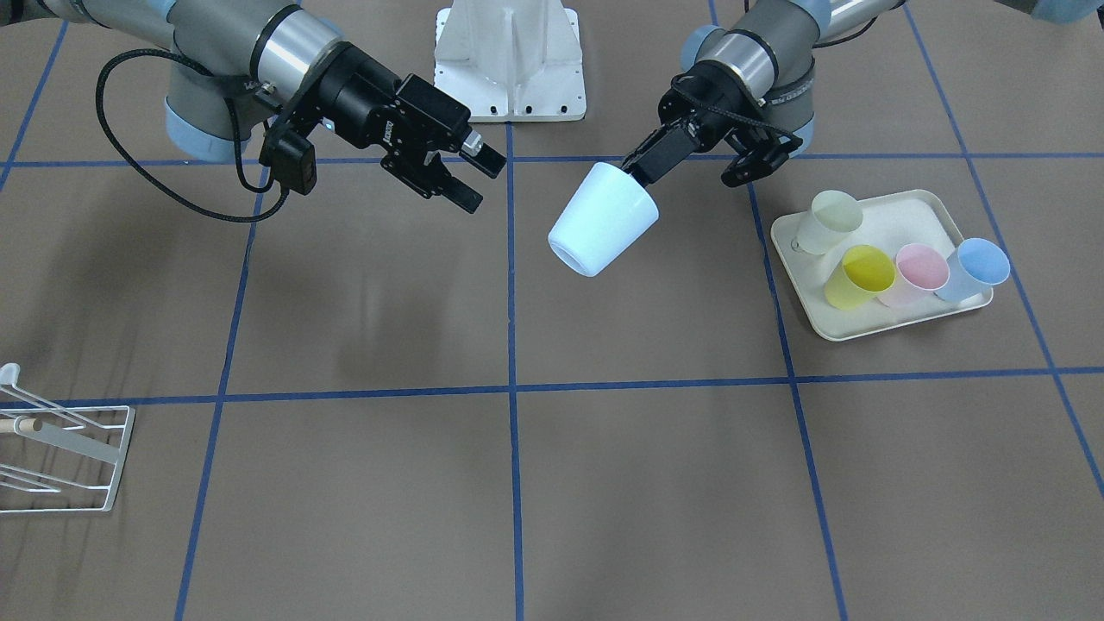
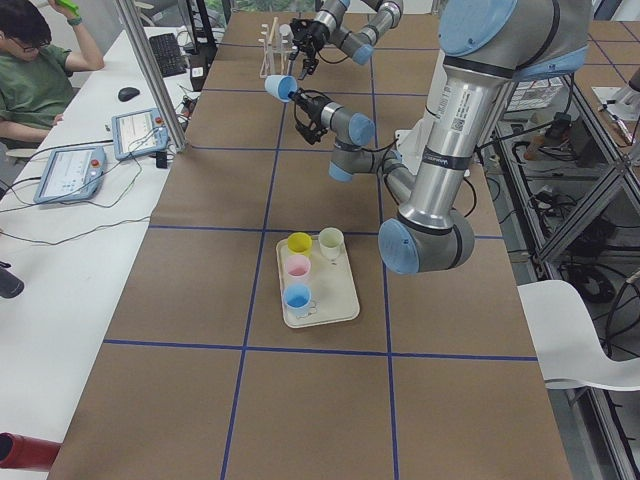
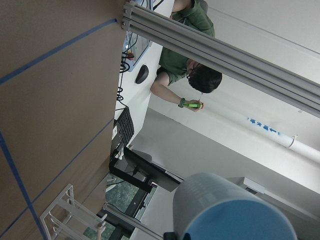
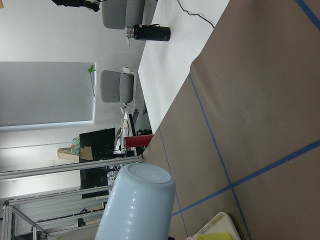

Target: Transfer IKEA cup to right arm and place on rack

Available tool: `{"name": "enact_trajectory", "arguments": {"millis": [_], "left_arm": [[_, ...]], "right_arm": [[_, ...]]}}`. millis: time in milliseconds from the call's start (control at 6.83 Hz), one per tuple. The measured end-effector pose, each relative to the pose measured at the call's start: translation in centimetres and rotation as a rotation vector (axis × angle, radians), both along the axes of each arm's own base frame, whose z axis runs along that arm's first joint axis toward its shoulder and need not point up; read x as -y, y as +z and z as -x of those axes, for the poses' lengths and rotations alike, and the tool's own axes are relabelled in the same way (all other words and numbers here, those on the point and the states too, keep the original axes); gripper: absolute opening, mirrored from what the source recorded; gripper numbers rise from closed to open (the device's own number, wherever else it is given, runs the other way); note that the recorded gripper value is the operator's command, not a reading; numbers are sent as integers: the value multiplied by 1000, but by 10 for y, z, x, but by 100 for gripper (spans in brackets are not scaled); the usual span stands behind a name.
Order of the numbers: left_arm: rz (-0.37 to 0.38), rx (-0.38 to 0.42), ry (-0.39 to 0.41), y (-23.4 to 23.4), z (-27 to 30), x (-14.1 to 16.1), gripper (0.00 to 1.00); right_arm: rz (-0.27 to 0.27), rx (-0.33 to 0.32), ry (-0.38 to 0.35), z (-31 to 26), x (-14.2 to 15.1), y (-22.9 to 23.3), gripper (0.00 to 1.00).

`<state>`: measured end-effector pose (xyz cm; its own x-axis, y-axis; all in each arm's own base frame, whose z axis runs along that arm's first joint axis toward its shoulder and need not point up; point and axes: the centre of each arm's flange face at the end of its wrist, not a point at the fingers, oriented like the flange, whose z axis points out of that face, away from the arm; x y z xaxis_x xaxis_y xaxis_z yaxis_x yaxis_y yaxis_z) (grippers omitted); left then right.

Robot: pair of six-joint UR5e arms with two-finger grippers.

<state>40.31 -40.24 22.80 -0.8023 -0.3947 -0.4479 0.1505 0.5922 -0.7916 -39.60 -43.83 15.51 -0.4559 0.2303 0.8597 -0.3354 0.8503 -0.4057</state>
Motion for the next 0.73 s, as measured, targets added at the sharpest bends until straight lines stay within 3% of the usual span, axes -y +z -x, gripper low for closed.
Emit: {"name": "enact_trajectory", "arguments": {"millis": [732], "left_arm": [[22, -36, 18, -14, -37, -29, 0]], "right_arm": [[51, -2, 7, 27, 20, -4, 100]]}}
